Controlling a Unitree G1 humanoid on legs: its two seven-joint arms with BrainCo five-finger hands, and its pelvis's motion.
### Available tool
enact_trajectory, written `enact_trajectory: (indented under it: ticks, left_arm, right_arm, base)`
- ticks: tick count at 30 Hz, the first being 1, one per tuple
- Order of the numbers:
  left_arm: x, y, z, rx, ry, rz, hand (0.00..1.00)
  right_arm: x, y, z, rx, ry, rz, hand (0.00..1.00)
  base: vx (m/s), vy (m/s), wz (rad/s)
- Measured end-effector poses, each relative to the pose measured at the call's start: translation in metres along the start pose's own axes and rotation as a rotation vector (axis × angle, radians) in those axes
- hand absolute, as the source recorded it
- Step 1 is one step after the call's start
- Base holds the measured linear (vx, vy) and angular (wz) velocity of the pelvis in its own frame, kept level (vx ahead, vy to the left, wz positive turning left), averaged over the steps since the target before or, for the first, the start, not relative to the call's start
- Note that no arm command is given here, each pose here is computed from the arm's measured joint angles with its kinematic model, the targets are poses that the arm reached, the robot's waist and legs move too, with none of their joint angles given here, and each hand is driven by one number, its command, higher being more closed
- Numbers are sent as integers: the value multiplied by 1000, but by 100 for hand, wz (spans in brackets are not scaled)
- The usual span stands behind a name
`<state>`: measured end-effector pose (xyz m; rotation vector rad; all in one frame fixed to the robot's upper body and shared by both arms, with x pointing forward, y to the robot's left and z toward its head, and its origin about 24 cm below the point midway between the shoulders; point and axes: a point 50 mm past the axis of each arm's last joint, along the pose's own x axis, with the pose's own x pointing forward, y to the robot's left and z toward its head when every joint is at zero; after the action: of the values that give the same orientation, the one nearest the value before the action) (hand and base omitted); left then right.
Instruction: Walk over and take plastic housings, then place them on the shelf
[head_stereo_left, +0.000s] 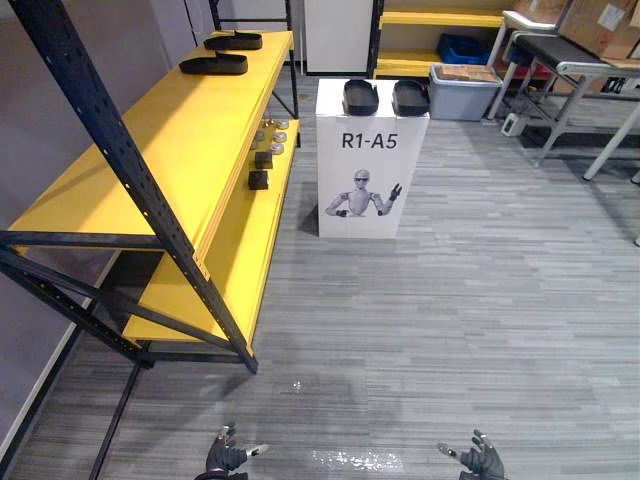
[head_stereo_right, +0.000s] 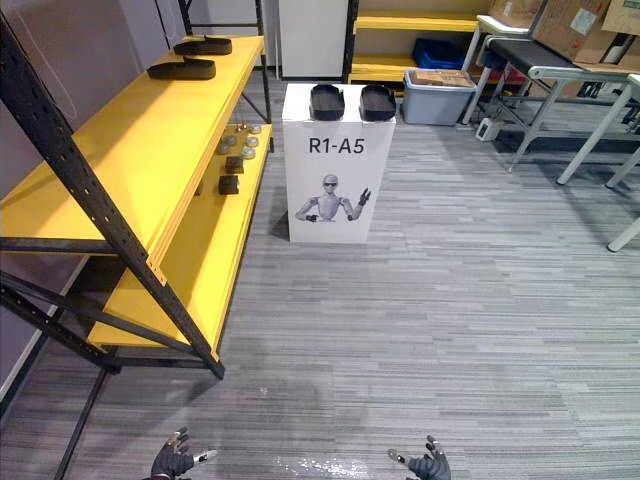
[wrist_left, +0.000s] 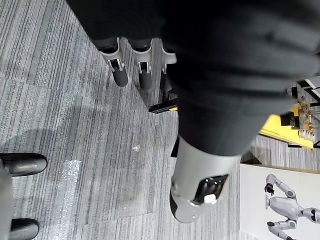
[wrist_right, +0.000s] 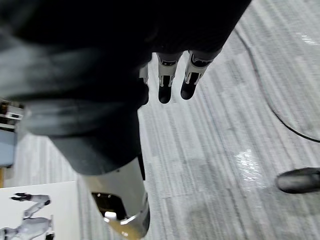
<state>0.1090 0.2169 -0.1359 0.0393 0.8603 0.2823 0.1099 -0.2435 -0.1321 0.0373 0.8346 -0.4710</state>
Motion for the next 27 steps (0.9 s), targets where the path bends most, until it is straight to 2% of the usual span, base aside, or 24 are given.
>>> enact_trajectory:
  ticks: [15, 27]
  left_arm:
    - [-2, 0, 7, -10, -47, -1, 0]
    - [-5, -6, 28, -68, -150, 3, 0]
  right_arm:
    - [2, -6, 10, 29, -39, -22, 0]
    - [8, 4, 40, 62, -136, -1, 0]
  base:
    - [-18, -10, -10]
    - [26, 26, -20]
